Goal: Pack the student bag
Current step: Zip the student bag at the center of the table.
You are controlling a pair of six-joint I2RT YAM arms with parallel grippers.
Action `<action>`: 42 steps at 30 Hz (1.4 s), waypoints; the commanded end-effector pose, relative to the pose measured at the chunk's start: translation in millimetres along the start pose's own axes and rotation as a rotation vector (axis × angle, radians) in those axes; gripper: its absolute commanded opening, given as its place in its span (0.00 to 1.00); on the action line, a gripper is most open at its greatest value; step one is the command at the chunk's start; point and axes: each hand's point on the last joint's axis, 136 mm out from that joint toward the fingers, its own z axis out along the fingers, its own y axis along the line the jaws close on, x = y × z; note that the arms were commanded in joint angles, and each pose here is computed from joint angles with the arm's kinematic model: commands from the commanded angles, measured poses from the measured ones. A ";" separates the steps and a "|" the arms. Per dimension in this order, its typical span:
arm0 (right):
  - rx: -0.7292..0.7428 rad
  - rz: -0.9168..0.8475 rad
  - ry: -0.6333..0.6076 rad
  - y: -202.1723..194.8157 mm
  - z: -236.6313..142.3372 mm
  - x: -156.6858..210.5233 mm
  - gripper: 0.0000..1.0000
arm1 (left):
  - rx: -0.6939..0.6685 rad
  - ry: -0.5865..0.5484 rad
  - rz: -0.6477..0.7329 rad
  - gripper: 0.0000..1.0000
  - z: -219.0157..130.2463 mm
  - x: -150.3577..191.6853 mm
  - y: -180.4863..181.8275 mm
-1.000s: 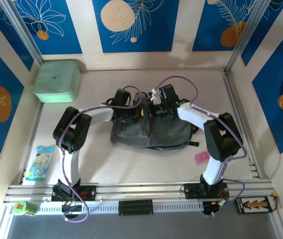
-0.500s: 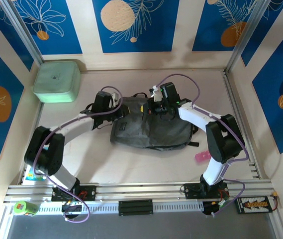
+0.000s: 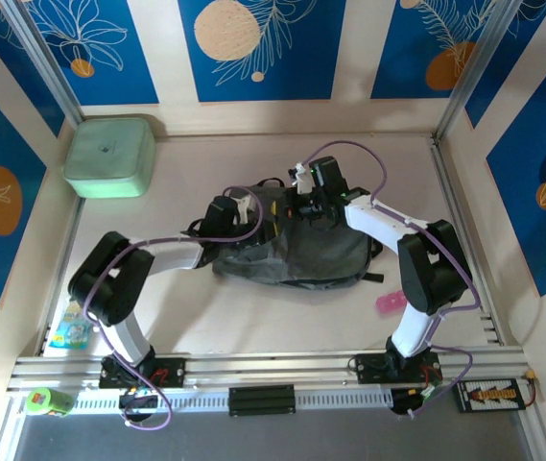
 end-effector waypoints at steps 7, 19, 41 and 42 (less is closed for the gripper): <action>0.084 0.022 -0.033 -8.0 1.9 -27.7 0.00 | 0.083 0.042 0.027 0.17 16.9 22.0 -8.4; 0.296 0.098 -0.182 -56.2 -6.2 -101.7 0.00 | 0.068 0.181 0.027 0.00 16.4 65.3 1.8; 0.370 -0.178 -0.293 -68.1 -2.0 -176.4 0.00 | 0.044 0.322 0.063 0.00 14.6 92.3 -0.1; 0.375 -0.198 -0.316 -67.5 -3.7 -182.4 0.00 | 0.041 0.320 0.062 0.00 14.0 92.2 0.0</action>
